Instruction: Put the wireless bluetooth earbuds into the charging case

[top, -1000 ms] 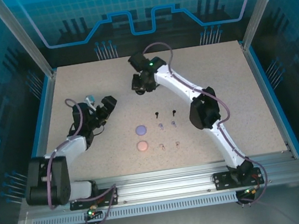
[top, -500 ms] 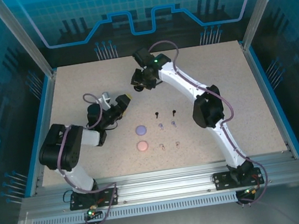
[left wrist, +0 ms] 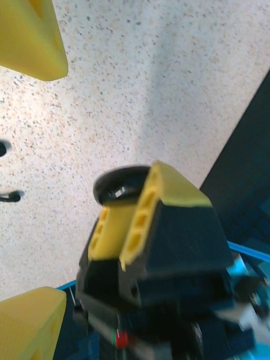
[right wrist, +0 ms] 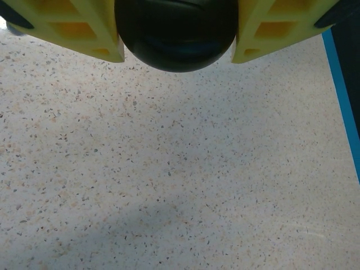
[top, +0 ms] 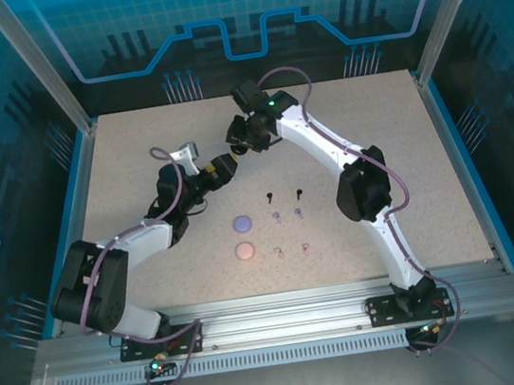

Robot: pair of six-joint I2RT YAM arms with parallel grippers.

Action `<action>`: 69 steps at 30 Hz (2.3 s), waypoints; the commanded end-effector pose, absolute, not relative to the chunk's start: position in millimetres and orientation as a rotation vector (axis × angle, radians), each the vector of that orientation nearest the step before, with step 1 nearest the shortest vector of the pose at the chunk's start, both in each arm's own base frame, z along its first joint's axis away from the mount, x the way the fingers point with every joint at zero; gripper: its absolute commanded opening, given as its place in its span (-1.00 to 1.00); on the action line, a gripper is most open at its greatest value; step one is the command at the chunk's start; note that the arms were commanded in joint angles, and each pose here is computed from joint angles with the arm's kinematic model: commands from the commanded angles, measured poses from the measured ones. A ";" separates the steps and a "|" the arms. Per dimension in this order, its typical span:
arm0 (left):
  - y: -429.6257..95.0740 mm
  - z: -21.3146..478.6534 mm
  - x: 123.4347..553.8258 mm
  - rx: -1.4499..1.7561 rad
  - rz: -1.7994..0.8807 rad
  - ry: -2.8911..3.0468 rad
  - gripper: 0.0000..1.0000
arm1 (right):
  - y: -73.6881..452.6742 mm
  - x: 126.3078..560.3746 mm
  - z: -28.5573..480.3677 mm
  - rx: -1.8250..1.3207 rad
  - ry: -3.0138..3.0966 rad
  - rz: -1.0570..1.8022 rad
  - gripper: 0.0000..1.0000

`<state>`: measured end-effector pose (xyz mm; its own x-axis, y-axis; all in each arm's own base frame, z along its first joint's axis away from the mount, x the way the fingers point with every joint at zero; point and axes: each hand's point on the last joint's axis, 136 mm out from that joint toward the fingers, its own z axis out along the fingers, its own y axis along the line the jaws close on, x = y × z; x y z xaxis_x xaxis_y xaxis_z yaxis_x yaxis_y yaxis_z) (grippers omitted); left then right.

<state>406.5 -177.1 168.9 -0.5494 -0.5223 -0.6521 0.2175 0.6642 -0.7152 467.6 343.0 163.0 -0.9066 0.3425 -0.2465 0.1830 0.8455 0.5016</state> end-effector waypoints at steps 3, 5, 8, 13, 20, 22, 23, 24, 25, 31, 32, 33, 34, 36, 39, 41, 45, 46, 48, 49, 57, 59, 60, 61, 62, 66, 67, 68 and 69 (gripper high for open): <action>-183.6 156.8 409.4 -0.224 -0.935 1.934 0.83 | 346.8 460.2 187.3 0.393 2.653 0.714 -0.17; -184.2 154.2 412.1 -0.240 -0.947 1.921 0.75 | 347.8 458.3 187.7 0.392 2.654 0.715 -0.17; -185.7 154.8 416.6 -0.261 -0.972 1.888 0.63 | 350.7 455.8 188.3 0.387 2.653 0.722 -0.17; -185.7 156.3 423.1 -0.302 -0.999 1.828 0.48 | 354.0 452.8 187.6 0.380 2.656 0.725 -0.17; -185.8 155.1 431.3 -0.352 -1.035 1.776 0.31 | 355.2 450.1 186.4 0.376 2.658 0.733 -0.17; -185.4 153.7 433.0 -0.365 -1.040 1.767 0.31 | 355.9 449.2 185.9 0.375 2.659 0.735 -0.17; -186.4 153.1 433.8 -0.368 -1.044 1.765 0.30 | 355.7 449.3 185.9 0.376 2.658 0.737 -0.17; -186.6 151.3 434.4 -0.371 -1.046 1.765 0.30 | 355.8 449.0 185.9 0.377 2.658 0.738 -0.17; -187.3 150.5 435.3 -0.374 -1.051 1.764 0.28 | 356.1 448.8 186.0 0.376 2.657 0.740 -0.17; -193.6 148.2 438.2 -0.372 -1.067 1.760 0.19 | 357.5 448.6 184.6 0.377 2.659 0.752 -0.17; -194.5 148.2 438.8 -0.372 -1.067 1.758 0.18 | 357.9 448.5 184.2 0.377 2.660 0.755 -0.17; -195.6 148.6 439.0 -0.371 -1.070 1.757 0.17 | 358.3 448.4 183.9 0.375 2.660 0.757 -0.18; -196.6 149.6 439.4 -0.367 -1.072 1.754 0.17 | 358.7 448.3 183.6 0.375 2.661 0.760 -0.18; -198.7 149.8 440.2 -0.362 -1.074 1.754 0.14 | 359.2 447.9 183.4 0.377 2.662 0.765 -0.18; -199.7 149.2 440.9 -0.367 -1.073 1.750 0.06 | 359.7 447.3 183.9 0.376 2.661 0.773 -0.18; -200.3 149.2 441.8 -0.368 -1.076 1.746 0.01 | 359.4 447.4 184.7 0.376 2.658 0.774 -0.18; -201.2 150.4 443.3 -0.371 -1.082 1.735 -0.12 | 359.3 446.3 186.1 0.374 2.656 0.780 -0.18; -201.4 150.9 443.3 -0.371 -1.084 1.732 -0.16 | 359.1 446.0 185.6 0.374 2.657 0.779 -0.18; -201.6 152.1 444.2 -0.371 -1.086 1.727 -0.24 | 359.2 445.2 185.0 0.376 2.657 0.784 -0.18; -201.9 152.1 443.8 -0.370 -1.086 1.727 -0.29 | 359.3 445.0 185.7 0.376 2.655 0.789 -0.18; -206.1 156.6 440.8 -0.354 -1.102 1.713 -0.73 | 360.6 444.1 193.2 0.384 2.635 0.824 -0.15; -206.4 158.2 439.7 -0.351 -1.105 1.710 -0.78 | 361.2 444.5 196.7 0.386 2.626 0.835 -0.09; -206.9 158.3 439.0 -0.350 -1.107 1.711 -0.80 | 361.3 444.9 198.8 0.385 2.620 0.839 -0.07; -207.1 159.3 438.6 -0.346 -1.108 1.710 -0.84 | 361.8 445.4 201.8 0.385 2.612 0.847 -0.04; -207.4 160.9 438.2 -0.343 -1.111 1.708 -0.88 | 362.3 446.0 204.7 0.383 2.604 0.854 0.01; -209.1 165.9 435.7 -0.331 -1.125 1.703 -1.00 | 357.9 449.4 217.7 0.394 2.570 0.866 0.36; -210.2 167.0 434.3 -0.324 -1.131 1.706 -1.00 | 353.4 451.2 222.5 0.401 2.557 0.861 0.42; -211.0 169.8 432.8 -0.314 -1.137 1.705 -1.00 | 347.6 453.2 227.0 0.408 2.542 0.854 0.47; -211.6 172.0 431.5 -0.306 -1.142 1.707 -1.00 | 342.6 454.8 231.2 0.407 2.528 0.850 0.48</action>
<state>436.5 -206.1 156.6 -0.4523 -0.6777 -0.5798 0.2574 0.5233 -0.8124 454.3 350.8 183.8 -0.8888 0.3767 -0.2609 0.1744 0.8047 0.5675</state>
